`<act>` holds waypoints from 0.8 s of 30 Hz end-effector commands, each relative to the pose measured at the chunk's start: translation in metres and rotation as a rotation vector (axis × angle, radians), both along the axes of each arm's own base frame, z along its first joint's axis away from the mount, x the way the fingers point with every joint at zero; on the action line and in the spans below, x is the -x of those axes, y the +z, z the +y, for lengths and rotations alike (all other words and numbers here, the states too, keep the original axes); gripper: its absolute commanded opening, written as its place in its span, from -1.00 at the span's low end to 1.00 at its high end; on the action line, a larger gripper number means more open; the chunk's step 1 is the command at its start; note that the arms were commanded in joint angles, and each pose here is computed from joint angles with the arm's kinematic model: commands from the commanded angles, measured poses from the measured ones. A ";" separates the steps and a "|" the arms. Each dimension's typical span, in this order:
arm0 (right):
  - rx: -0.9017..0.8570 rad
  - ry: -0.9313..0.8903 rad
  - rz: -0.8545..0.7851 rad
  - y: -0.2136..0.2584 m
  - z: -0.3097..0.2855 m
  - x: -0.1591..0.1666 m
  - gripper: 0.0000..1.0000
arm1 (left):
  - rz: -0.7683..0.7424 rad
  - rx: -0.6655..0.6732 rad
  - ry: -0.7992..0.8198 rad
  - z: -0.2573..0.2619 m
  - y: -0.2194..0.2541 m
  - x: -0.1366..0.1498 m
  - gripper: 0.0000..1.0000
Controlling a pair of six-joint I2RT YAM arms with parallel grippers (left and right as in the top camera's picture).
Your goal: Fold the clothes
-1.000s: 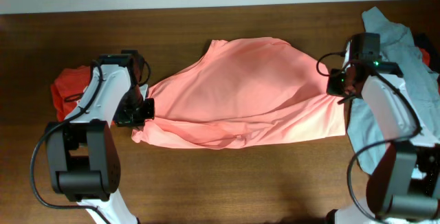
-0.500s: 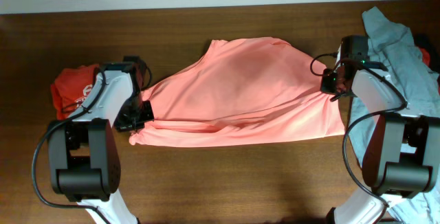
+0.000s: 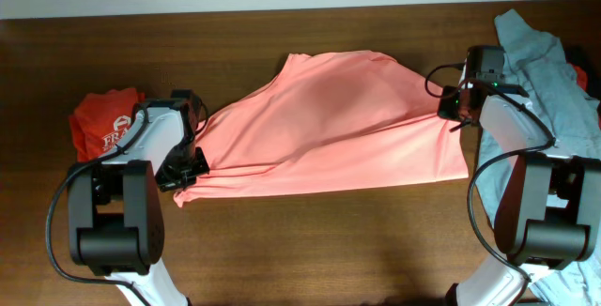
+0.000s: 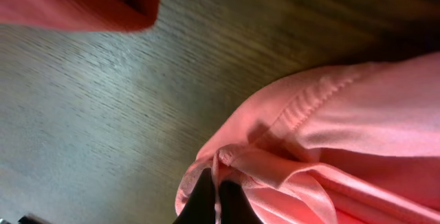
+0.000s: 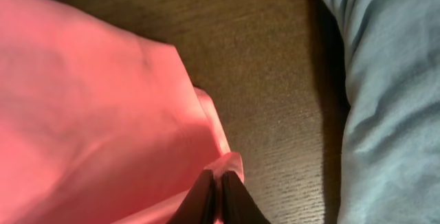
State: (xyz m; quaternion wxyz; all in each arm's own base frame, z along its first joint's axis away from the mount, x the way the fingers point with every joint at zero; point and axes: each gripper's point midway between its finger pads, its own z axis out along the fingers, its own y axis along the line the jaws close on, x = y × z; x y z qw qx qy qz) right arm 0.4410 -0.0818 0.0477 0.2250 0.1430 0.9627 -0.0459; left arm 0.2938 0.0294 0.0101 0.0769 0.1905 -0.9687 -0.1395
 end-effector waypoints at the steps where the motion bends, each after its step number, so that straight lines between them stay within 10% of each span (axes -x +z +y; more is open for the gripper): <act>1: 0.007 -0.031 -0.013 0.000 -0.002 -0.006 -0.82 | -0.023 -0.047 0.031 0.010 0.004 -0.001 -0.99; 10: -0.004 -0.026 -0.003 -0.008 -0.001 -0.006 -0.80 | -0.021 -0.047 0.030 0.010 0.004 0.000 -0.99; 17: -0.027 0.014 -0.001 -0.006 0.005 -0.007 0.47 | -0.010 -0.047 0.029 0.010 0.004 0.002 -0.63; 24: -0.024 0.012 -0.019 0.036 -0.001 0.001 0.45 | -0.007 -0.053 0.023 0.011 0.005 0.003 -0.41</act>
